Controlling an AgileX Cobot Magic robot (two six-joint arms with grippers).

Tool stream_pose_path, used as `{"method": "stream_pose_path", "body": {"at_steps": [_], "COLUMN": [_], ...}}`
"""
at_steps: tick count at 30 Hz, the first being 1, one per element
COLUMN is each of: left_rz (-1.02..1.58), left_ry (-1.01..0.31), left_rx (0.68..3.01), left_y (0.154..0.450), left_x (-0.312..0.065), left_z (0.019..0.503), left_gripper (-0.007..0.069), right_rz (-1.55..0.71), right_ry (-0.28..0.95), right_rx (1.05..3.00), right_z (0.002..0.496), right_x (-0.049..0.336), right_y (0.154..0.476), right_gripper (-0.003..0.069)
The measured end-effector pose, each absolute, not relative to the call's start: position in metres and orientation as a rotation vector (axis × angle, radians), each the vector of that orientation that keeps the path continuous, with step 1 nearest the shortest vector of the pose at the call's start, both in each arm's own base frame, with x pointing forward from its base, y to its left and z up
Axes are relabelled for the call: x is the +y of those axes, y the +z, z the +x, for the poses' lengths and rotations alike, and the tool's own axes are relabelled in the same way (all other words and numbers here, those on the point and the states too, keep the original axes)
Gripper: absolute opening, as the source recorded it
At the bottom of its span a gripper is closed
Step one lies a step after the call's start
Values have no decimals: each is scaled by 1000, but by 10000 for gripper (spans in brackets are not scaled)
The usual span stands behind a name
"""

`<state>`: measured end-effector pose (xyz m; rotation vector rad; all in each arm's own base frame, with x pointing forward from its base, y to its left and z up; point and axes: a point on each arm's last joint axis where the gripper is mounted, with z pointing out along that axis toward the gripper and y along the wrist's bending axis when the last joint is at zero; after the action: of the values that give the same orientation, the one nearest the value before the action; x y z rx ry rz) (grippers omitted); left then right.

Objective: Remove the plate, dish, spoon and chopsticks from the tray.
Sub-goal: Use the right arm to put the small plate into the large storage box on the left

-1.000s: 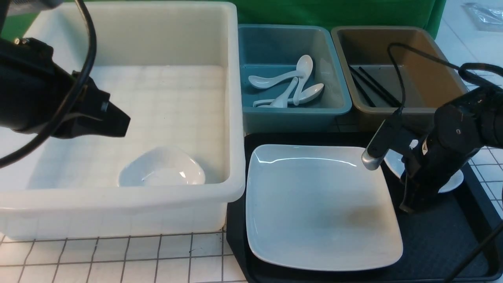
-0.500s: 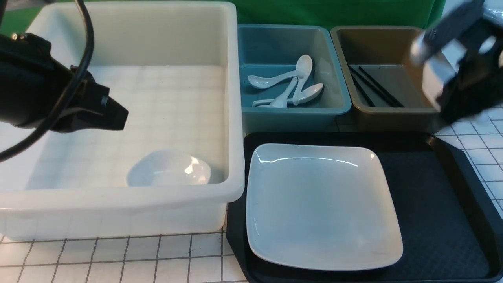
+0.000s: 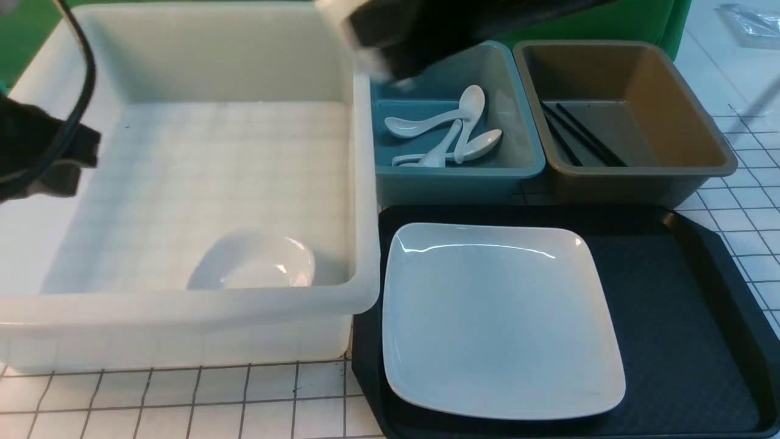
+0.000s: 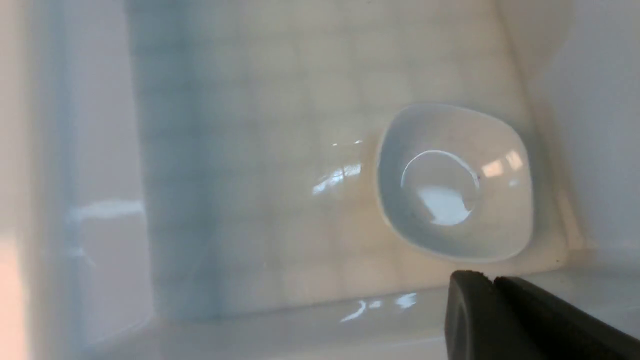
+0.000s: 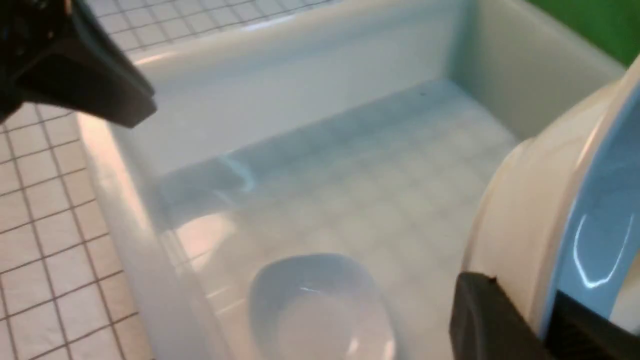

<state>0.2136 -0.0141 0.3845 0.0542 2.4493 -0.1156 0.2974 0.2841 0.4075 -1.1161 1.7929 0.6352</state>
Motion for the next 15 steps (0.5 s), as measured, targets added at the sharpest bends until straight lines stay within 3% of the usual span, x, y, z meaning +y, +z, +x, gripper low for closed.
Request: {"method": "stream_pose_path", "body": {"at_steps": [7, 15], "left_rz": [-62, -70], "left_ry": [-80, -116], "left_rx": [2499, 2478], "left_y": [382, 387], "left_x": [5, 3], "left_z": [208, 202], "left_gripper": [-16, -16], "right_rz": [-1253, -1321], "right_ry": [688, 673], "right_rx": [1930, 2087], "right_z": [317, 332], "right_x": [353, 377], "right_y": [320, 237], "right_gripper": [72, 72]}}
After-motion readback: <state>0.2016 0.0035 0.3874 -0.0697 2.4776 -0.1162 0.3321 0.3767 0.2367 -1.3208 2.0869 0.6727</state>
